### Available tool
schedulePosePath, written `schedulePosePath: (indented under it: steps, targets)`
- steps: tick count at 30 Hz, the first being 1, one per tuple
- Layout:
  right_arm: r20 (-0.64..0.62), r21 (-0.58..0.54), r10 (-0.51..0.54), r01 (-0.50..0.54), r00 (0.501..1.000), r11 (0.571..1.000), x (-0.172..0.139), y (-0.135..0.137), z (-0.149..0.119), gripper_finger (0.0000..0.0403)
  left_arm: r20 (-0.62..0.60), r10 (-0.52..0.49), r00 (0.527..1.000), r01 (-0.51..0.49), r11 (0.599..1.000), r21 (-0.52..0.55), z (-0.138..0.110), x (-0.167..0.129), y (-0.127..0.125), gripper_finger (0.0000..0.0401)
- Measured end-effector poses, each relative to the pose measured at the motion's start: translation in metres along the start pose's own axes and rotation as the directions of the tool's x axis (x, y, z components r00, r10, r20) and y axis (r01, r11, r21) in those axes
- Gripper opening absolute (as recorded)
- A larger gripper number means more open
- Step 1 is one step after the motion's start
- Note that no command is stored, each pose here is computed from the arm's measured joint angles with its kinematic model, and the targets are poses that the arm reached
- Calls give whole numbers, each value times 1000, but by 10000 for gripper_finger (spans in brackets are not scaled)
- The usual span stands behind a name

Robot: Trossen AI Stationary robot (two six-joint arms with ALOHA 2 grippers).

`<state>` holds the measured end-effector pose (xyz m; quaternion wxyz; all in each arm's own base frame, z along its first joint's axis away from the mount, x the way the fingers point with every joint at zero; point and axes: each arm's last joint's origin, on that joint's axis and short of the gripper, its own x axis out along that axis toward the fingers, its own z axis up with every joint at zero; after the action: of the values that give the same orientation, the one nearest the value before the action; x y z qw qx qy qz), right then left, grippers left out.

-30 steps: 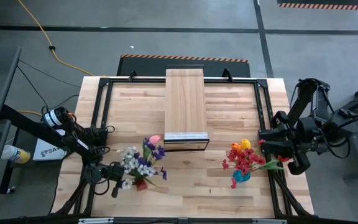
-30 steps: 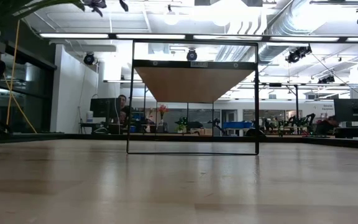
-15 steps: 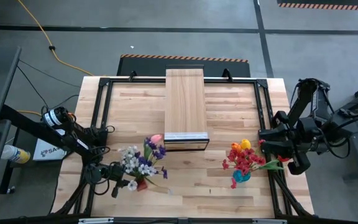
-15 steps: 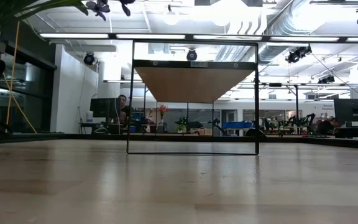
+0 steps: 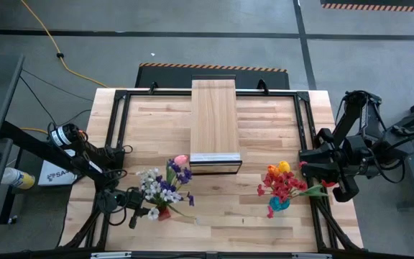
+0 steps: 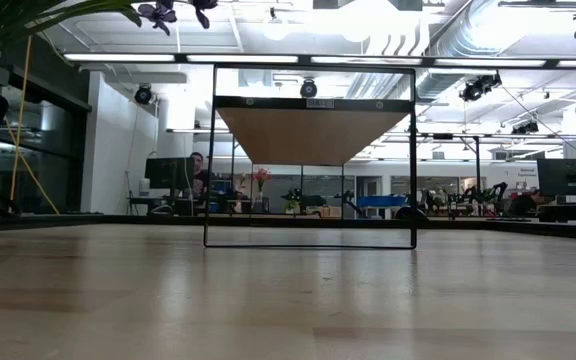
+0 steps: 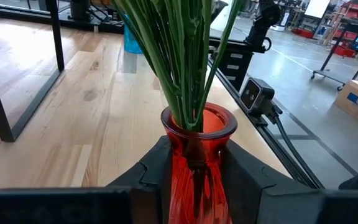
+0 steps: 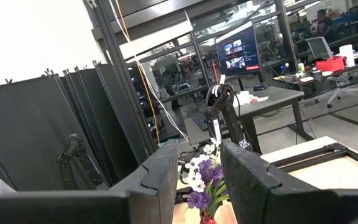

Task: Pick and place flowers into a vace then onto a shelf
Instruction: Put the red vase with flowers on the shelf

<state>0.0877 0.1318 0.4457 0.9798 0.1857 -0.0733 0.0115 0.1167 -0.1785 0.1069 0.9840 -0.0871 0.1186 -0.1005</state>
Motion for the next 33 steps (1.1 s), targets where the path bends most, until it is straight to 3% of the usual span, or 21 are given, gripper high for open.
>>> schedulePosePath:
  steps: [20, 27, 33]
  targets:
    - [-1, -1, 0, 0, 1000, 1000, 0, 0, 0, 114, 25, 23, 999, -24, 998, 61, 5, 5, -7, 139]
    - [-1, -3, -6, 6, 1000, 1000, 0, 0, -1, 114, 19, 25, 1000, -26, 997, 68, 4, 5, -7, 110]
    - [-1, -3, -7, 7, 1000, 1000, 0, 0, -1, 114, 3, 24, 1000, -24, 999, 35, 2, 5, -6, 60]
